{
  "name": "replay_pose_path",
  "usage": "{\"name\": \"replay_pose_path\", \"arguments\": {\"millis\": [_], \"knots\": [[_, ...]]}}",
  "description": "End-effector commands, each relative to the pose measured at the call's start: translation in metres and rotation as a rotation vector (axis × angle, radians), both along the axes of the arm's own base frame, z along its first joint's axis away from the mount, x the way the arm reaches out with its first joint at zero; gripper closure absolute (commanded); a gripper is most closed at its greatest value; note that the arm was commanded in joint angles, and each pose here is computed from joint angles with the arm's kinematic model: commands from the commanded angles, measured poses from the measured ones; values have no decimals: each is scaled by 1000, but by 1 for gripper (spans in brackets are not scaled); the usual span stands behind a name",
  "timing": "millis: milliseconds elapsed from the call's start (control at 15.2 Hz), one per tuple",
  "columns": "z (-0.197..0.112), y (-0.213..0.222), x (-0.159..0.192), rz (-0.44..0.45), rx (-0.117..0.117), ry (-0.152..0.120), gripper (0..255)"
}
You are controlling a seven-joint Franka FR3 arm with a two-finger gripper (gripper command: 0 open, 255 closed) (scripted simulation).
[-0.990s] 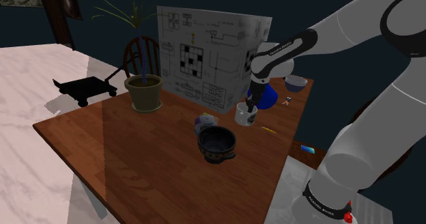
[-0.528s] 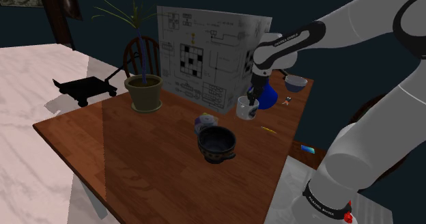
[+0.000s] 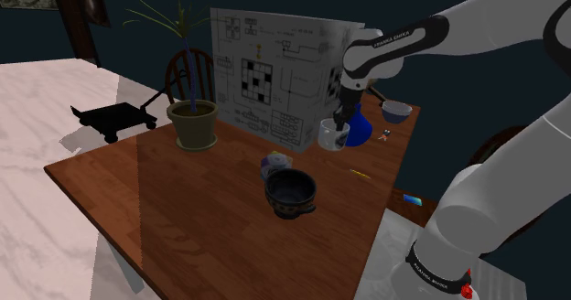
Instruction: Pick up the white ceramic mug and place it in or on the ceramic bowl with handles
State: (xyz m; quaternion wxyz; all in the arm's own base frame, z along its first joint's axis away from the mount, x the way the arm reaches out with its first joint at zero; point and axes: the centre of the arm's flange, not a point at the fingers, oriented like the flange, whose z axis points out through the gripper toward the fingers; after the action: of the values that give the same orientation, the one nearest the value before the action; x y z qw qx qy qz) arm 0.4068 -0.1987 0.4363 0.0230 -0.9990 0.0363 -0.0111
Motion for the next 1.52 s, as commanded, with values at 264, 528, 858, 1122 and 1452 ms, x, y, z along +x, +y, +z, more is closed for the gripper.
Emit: {"name": "replay_pose_path", "arguments": {"millis": [264,528,858,1122,1452], "knots": [[32,-1,0,0,0,0,255],[53,-1,0,0,0,0,255],[72,13,-2,0,0,0,255],[74,65,-8,0,0,0,255],[76,130,-16,0,0,0,255]]}}
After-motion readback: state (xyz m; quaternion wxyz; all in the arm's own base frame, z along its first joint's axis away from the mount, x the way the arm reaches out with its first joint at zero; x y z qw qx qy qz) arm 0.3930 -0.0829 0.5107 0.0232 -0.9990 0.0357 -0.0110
